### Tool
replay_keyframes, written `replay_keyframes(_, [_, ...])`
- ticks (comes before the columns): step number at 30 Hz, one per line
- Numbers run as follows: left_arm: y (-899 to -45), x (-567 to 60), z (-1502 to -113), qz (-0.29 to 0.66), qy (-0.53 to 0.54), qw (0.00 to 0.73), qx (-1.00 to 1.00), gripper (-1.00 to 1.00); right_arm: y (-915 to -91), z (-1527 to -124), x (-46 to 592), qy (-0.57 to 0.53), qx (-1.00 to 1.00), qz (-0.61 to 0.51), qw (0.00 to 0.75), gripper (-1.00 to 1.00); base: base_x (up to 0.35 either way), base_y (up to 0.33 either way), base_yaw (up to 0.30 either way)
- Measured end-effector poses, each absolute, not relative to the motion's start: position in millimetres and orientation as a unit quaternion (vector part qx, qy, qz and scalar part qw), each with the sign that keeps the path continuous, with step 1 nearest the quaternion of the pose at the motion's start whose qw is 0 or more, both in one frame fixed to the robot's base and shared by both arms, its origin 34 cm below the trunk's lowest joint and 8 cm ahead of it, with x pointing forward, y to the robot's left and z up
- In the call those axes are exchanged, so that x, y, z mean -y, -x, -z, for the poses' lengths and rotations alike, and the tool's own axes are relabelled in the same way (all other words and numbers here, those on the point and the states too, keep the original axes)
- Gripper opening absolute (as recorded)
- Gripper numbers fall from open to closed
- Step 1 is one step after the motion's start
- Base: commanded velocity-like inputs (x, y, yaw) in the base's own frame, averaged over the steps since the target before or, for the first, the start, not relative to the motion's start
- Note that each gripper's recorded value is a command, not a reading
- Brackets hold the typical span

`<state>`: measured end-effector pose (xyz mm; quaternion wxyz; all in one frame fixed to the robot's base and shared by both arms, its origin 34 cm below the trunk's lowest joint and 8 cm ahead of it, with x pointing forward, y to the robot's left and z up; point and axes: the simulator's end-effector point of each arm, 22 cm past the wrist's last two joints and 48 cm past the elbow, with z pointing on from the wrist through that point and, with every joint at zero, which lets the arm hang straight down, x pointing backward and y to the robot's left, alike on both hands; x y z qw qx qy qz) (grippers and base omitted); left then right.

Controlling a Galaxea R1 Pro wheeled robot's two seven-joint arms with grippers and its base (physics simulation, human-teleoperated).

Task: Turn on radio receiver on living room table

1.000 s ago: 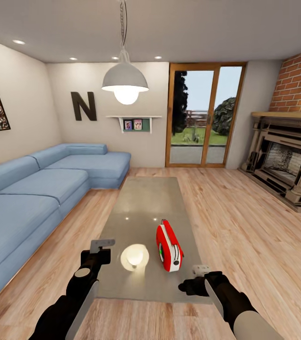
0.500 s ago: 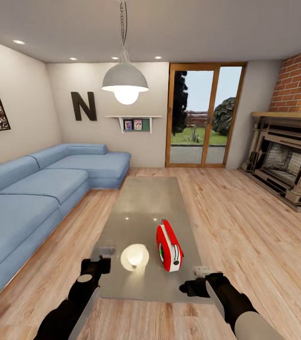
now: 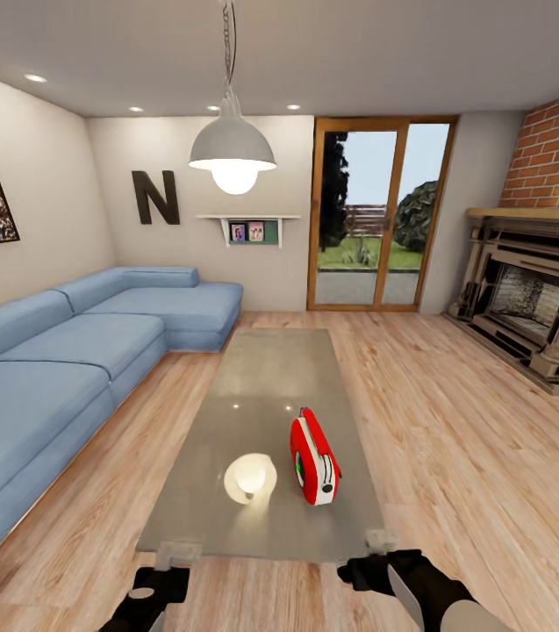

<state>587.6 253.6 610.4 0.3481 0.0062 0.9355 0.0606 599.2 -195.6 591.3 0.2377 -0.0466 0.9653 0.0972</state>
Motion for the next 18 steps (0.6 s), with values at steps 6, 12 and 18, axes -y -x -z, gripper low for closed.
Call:
replay_keyframes(6, [-552, -269, -572, -0.071, -0.007, 0.315, -0.946, -1.00, -582, -574, 198, 0.046, -0.966, -0.096, 0.237, 1.00, 0.000, 0.000, 0.000])
replay_keyframes(12, [-521, -291, -545, -0.070, -0.013, 0.296, -0.953, -1.00, -567, -561, 207, 0.045, -0.965, -0.091, 0.241, 1.00, 0.000, 0.000, 0.000])
replay_keyframes(18, [-453, -326, -505, -0.089, -0.014, 0.238, -0.967, -1.00, -540, -543, 210, 0.046, -0.965, -0.090, 0.243, 1.00, 0.000, 0.000, 0.000])
